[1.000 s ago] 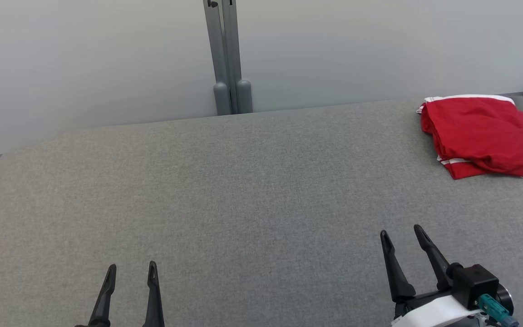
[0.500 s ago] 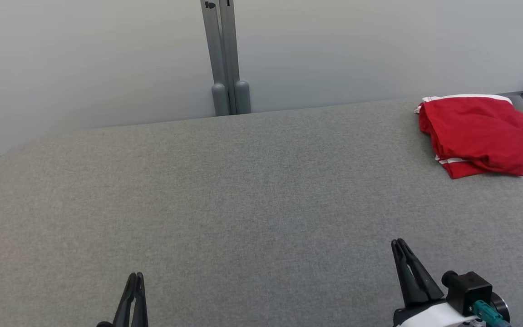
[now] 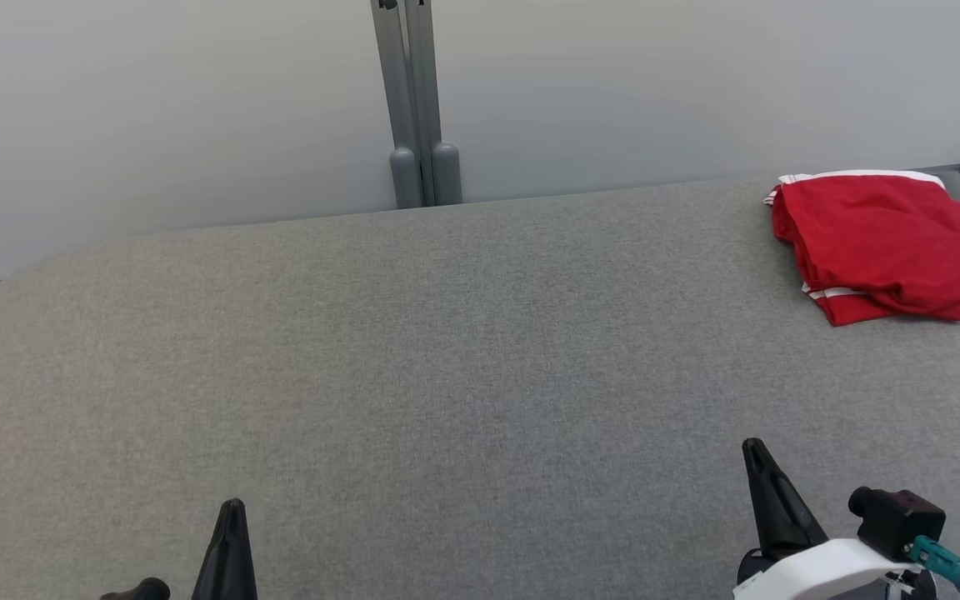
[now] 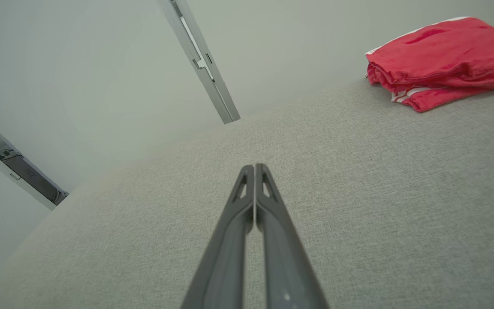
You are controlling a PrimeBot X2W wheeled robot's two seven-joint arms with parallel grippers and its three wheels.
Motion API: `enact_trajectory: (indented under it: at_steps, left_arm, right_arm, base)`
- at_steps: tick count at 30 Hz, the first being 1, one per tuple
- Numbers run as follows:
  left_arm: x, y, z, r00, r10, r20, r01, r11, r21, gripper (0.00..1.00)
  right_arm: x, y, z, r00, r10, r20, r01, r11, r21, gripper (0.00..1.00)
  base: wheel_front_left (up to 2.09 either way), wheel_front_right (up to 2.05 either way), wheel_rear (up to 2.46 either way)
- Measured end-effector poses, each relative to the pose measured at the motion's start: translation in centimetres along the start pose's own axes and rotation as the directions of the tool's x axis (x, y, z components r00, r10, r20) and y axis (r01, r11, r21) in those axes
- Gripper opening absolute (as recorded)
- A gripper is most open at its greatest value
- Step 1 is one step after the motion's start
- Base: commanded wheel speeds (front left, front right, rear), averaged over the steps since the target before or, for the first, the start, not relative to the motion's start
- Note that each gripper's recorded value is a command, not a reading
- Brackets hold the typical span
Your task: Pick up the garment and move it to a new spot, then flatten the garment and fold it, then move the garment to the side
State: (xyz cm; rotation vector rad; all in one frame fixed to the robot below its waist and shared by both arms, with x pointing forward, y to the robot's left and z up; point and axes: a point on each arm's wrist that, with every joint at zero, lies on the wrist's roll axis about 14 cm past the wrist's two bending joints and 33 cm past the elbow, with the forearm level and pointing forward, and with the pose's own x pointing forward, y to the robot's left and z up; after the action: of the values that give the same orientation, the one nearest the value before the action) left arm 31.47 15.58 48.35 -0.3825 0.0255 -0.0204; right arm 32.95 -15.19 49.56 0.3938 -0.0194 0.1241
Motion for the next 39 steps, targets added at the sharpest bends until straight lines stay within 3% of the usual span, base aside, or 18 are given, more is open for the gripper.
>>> enact_trajectory:
  at_steps: [16, 39]
  left_arm:
    - [1.7, 1.1, 0.3, 0.999, 0.030, -0.027, -0.036, 0.965, -0.259, 0.00]
    - [3.4, 1.9, 0.9, 0.998, 0.042, -0.043, -0.058, 0.845, -0.532, 0.00]
  right_arm:
    - [1.1, -1.6, 0.7, 0.998, -0.066, -0.002, 0.064, 0.964, 0.259, 0.00]
    - [2.3, -3.1, 1.2, 0.993, -0.115, -0.015, 0.106, 0.843, 0.527, 0.00]
  base:
    - [0.00, 0.00, 0.00]
    - [0.00, 0.00, 0.00]
